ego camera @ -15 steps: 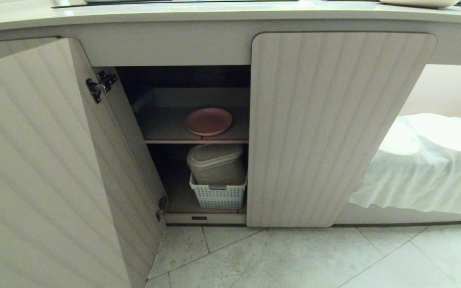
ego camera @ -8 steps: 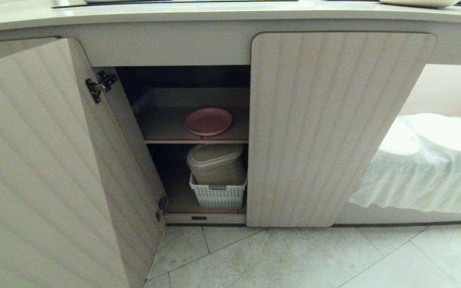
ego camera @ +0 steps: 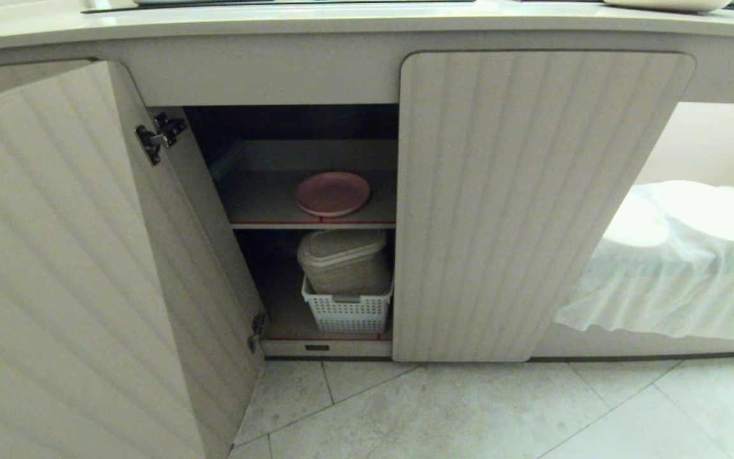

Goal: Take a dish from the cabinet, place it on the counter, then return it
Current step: Close the cabinet door

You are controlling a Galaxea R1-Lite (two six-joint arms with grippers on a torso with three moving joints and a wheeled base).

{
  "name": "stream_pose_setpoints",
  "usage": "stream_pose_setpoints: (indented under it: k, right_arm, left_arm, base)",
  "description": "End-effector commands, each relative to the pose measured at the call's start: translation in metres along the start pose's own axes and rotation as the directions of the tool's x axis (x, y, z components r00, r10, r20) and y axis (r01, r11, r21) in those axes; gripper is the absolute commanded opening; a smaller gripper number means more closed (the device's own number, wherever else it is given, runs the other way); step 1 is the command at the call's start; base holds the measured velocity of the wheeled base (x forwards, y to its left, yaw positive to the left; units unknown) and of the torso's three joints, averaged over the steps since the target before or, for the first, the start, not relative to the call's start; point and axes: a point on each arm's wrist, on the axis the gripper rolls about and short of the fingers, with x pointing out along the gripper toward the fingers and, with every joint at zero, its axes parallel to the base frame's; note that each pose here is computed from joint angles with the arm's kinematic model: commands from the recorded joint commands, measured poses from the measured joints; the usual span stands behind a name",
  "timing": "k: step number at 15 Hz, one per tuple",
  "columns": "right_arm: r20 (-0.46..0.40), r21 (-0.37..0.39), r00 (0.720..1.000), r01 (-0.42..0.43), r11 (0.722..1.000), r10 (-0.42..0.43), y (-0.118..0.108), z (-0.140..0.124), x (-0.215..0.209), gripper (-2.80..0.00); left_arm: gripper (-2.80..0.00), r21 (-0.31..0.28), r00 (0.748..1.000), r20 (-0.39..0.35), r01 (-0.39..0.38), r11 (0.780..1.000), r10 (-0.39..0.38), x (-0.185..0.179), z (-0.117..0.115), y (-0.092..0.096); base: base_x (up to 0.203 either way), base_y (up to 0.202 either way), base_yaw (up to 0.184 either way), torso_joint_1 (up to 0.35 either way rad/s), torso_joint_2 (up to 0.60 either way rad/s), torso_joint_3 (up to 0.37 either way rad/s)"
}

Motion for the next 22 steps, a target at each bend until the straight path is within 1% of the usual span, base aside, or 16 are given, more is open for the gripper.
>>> stream_pose_setpoints:
  k: [1,3,6,8,11,13,15,17,22]
  right_arm:
    - [0.0,0.0,1.0,0.0,1.0,0.0,0.0,0.0,0.0,-2.8]
    - [0.0,0.0,1.0,0.0,1.0,0.0,0.0,0.0,0.0,-2.8]
    - [0.0,0.0,1.0,0.0,1.0,0.0,0.0,0.0,0.0,-2.8]
    - [0.0,0.0,1.0,0.0,1.0,0.0,0.0,0.0,0.0,-2.8]
    - [0.0,0.0,1.0,0.0,1.0,0.0,0.0,0.0,0.0,-2.8]
    - [0.0,0.0,1.0,0.0,1.0,0.0,0.0,0.0,0.0,-2.8]
    - [0.0,0.0,1.0,0.0,1.0,0.0,0.0,0.0,0.0,-2.8]
    - [0.0,0.0,1.0,0.0,1.0,0.0,0.0,0.0,0.0,-2.8]
    - [0.0,0.0,1.0,0.0,1.0,0.0,0.0,0.0,0.0,-2.8]
  left_arm:
    - [-2.8,0.009,1.0,-0.011,-0.014,1.0,0.014,0.016,0.008,-0.015]
    - [-2.8,-0.007,1.0,0.001,-0.03,1.0,0.03,0.025,0.013,-0.023]
    - [-2.8,0.003,0.998,-0.016,-0.067,0.998,0.067,0.033,0.015,-0.029]
    - [-2.8,0.011,0.997,-0.021,-0.076,0.997,0.076,0.037,0.017,-0.033]
    - [-2.8,0.024,0.992,-0.031,-0.125,0.992,0.126,0.044,0.019,-0.037]
    - [-2.8,0.031,0.991,-0.032,-0.127,0.991,0.128,0.048,0.02,-0.041]
    - [-2.8,0.03,0.993,-0.026,-0.116,0.993,0.117,0.049,0.024,-0.042]
    - [-2.8,0.029,0.996,-0.018,-0.088,0.996,0.089,0.049,0.025,-0.042]
    - [-2.8,0.002,1.0,0.014,0.001,1.0,-0.001,0.045,0.028,-0.042]
  base:
    - [0.0,0.0,0.0,0.0,0.0,0.0]
    - [0.0,0.0,0.0,0.0,0.0,0.0]
    - [0.0,0.0,0.0,0.0,0.0,0.0]
    - [0.0,0.0,0.0,0.0,0.0,0.0]
    - [0.0,0.0,0.0,0.0,0.0,0.0]
    - [0.0,0.0,0.0,0.0,0.0,0.0]
    - [0.0,0.0,0.0,0.0,0.0,0.0]
    - [0.0,0.0,0.0,0.0,0.0,0.0]
    - [0.0,0.0,0.0,0.0,0.0,0.0]
